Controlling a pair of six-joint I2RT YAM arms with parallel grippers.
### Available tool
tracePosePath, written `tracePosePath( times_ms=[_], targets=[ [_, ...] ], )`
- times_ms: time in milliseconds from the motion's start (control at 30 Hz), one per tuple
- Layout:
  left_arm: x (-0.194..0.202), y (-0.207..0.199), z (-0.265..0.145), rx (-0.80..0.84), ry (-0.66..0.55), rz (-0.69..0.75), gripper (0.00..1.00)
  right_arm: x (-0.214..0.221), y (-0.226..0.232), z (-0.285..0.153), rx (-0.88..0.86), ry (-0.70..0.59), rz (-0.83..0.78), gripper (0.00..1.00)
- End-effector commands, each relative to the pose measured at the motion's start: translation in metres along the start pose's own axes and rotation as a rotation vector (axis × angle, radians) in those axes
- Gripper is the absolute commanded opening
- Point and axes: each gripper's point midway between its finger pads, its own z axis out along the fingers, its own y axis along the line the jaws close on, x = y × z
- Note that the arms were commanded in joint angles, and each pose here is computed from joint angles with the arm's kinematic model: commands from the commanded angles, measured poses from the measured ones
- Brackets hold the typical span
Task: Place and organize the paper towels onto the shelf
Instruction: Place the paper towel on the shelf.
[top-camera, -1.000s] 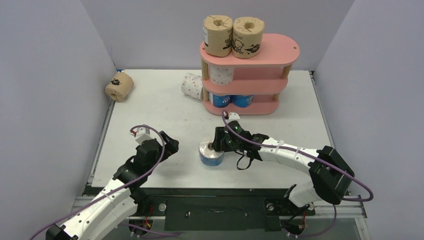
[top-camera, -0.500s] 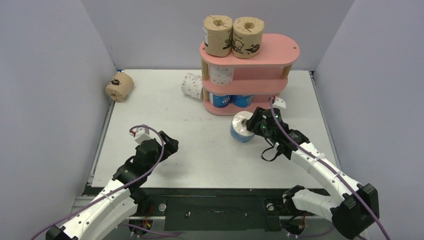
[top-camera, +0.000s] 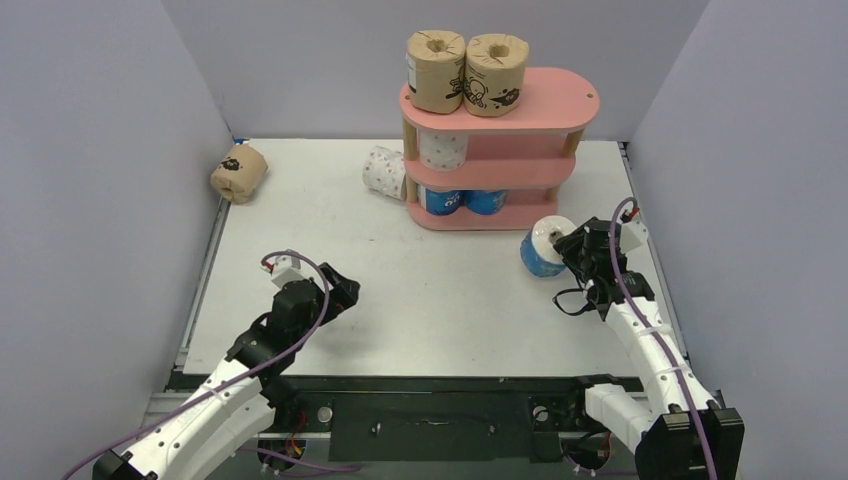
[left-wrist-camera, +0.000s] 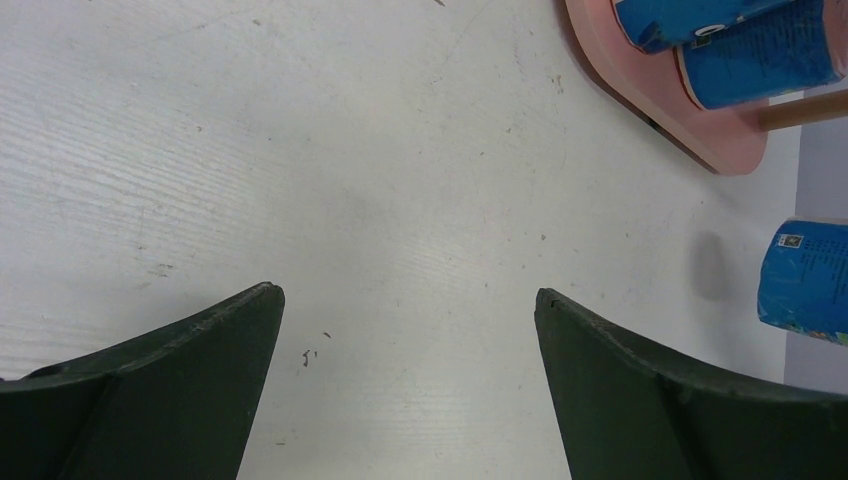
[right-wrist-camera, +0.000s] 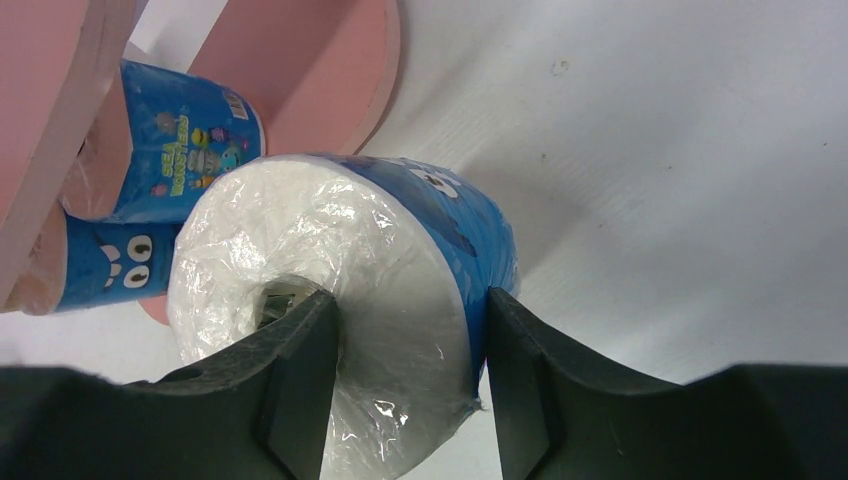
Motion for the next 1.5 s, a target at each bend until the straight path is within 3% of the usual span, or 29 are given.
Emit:
tracePosePath(
  times_ms=[0, 467, 1467],
  targets=[
    [0.001, -0.01, 0.002, 0.05, 0.005, -0.034, 0.97, -0.039, 0.018, 0.0, -0.046, -0.122, 0.122, 0.35],
    [0.015, -0.014, 0.004, 0.081, 0.067, -0.041, 0.97, -0.091, 0.035, 0.007, -0.026, -0.242, 0.172, 0.35],
    [0.024, -0.005, 0.011, 0.056, 0.086, -0.02, 0.97, -0.085, 0.06, 0.084, 0.037, -0.176, 0.132, 0.34]
  ],
)
